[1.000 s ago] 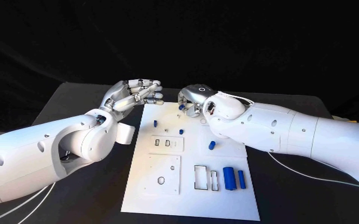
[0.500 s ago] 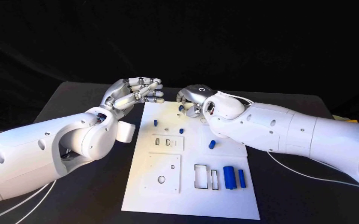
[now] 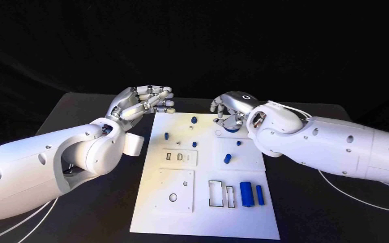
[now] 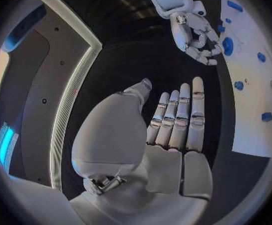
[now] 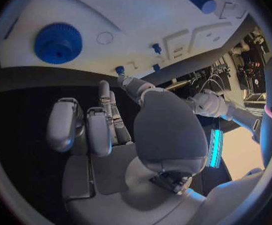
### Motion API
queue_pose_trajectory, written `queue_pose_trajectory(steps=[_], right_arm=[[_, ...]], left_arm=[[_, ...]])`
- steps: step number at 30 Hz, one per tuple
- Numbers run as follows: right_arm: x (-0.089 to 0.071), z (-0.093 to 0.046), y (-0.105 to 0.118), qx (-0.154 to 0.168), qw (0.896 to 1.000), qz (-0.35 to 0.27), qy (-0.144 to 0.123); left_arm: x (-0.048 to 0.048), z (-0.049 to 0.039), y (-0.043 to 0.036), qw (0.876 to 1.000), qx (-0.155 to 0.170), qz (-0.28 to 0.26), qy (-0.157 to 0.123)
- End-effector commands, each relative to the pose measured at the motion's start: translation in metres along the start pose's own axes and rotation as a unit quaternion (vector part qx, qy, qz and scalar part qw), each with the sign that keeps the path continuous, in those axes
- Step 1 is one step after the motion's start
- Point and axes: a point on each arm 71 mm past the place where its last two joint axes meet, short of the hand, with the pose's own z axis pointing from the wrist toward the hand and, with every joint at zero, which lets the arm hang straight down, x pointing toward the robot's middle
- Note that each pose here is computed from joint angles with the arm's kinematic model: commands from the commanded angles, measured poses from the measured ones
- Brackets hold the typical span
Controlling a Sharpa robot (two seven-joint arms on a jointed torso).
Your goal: Assemble the parts on the task board
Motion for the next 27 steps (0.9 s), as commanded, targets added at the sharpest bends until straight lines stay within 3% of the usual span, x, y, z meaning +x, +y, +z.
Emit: queue_pose_trajectory(steps=[1, 7, 14, 19, 27], right_arm=[[-0.010, -0.010, -0.011, 0.020, 0.996, 0.081, -0.013], [-0.016, -0.025, -0.039, 0.051, 0.993, 0.104, 0.025], [-0.011, -0.030, -0.062, 0.089, 0.990, 0.098, 0.056], [-0.005, -0.029, -0.069, 0.112, 0.988, 0.090, 0.062], [0.005, -0.022, -0.066, 0.116, 0.989, 0.074, 0.061]], left_arm=[[0.0002, 0.0006, -0.0012, 1.000, 0.005, -0.008, 0.007], [0.0000, 0.0010, -0.0008, 1.000, 0.004, -0.011, 0.009], [0.0014, 0.0011, -0.0005, 1.000, 0.004, -0.013, 0.012], [0.0006, 0.0005, -0.0005, 1.000, 0.003, -0.014, 0.011], [-0.0002, 0.0000, -0.0005, 1.000, 0.003, -0.014, 0.010]])
